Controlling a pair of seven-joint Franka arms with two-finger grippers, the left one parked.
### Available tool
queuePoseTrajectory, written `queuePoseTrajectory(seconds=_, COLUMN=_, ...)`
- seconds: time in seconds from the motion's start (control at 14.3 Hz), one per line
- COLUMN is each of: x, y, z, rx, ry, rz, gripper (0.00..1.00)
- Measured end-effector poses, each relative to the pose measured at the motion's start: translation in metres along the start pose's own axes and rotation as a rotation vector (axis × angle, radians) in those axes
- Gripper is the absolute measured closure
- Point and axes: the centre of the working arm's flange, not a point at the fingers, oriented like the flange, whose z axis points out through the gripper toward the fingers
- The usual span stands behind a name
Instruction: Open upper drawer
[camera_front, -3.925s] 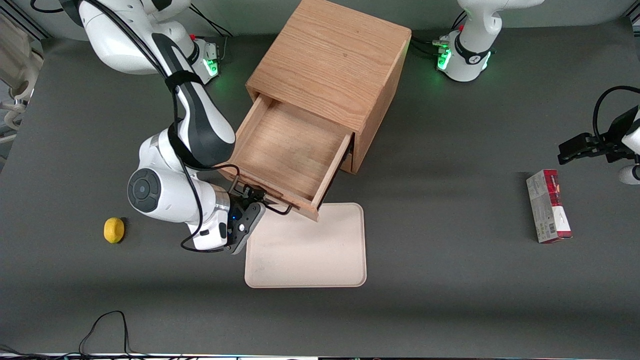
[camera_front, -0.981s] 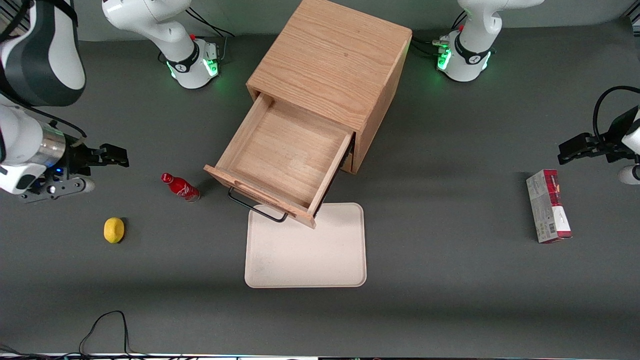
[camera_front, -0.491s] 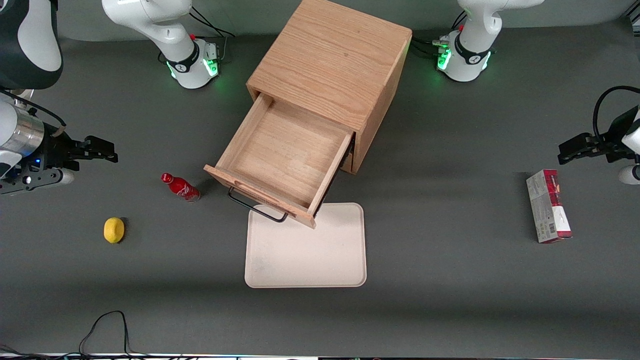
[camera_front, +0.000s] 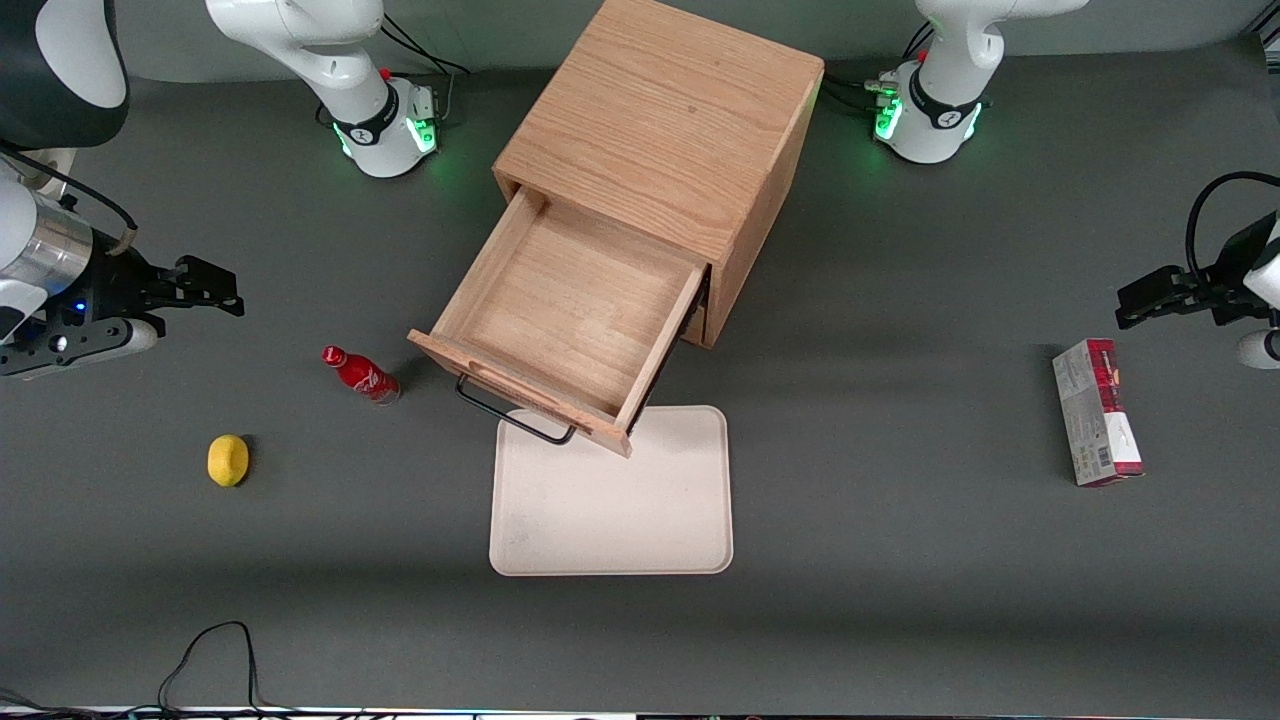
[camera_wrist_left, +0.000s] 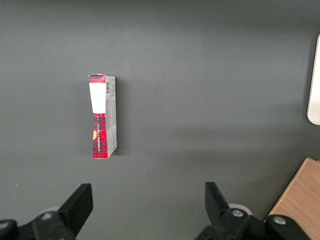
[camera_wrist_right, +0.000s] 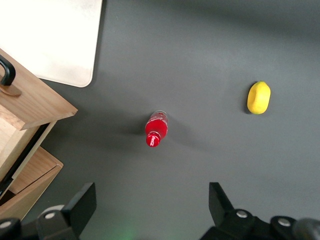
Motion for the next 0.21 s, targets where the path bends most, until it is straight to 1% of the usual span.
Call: queuePoseTrajectory(seconds=0.21, x=-0.0006, y=0.0027, z=-0.0016, rx=0.000, ry=0.001, rz=0.016, gripper=0.00)
